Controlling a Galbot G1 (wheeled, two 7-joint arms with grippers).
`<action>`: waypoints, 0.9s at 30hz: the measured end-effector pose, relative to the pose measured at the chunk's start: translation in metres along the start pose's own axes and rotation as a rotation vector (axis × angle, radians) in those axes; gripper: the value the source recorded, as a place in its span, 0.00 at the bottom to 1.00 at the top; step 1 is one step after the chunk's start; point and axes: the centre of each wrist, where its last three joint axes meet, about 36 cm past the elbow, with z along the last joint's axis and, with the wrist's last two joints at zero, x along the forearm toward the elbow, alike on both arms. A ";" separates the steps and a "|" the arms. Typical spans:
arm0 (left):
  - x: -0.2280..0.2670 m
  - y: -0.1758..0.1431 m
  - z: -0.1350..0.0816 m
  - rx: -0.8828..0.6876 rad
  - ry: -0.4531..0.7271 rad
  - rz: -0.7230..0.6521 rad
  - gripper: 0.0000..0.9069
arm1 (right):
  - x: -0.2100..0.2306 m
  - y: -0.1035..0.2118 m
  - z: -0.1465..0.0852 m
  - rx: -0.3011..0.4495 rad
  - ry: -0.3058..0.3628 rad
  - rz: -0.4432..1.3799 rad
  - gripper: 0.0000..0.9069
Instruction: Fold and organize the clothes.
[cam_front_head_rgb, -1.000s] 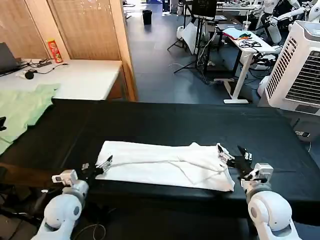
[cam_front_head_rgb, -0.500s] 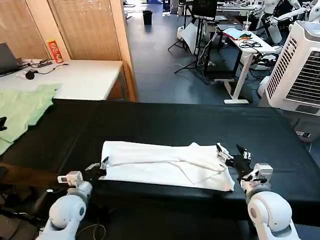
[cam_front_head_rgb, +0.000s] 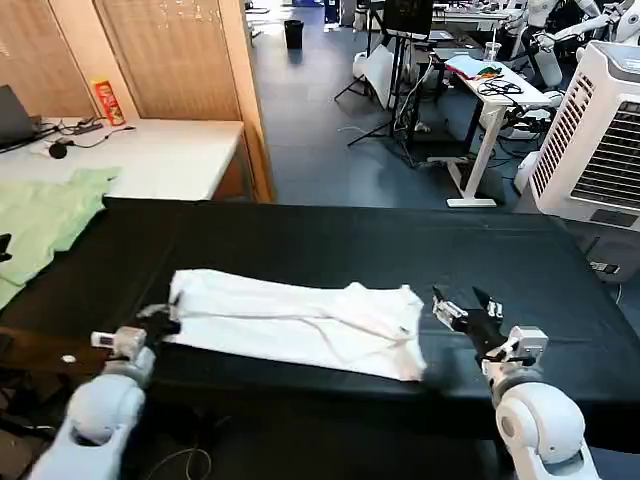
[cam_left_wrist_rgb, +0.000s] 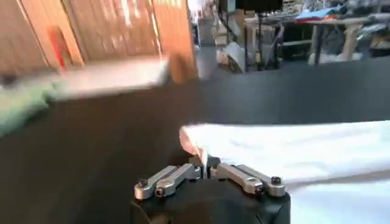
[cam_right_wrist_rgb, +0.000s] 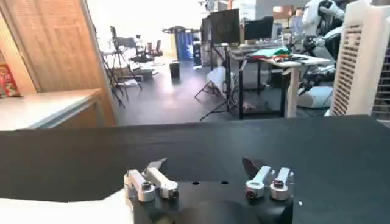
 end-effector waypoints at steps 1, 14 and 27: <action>-0.001 0.011 0.000 -0.049 -0.011 -0.017 0.00 | 0.000 0.001 0.001 -0.002 0.001 0.000 0.97; 0.011 0.021 -0.013 -0.091 0.002 -0.041 0.00 | 0.002 0.002 0.012 0.033 0.002 0.009 0.97; 0.038 -0.121 -0.079 0.385 -0.005 0.291 0.00 | 0.012 -0.008 0.017 0.069 -0.001 0.041 0.97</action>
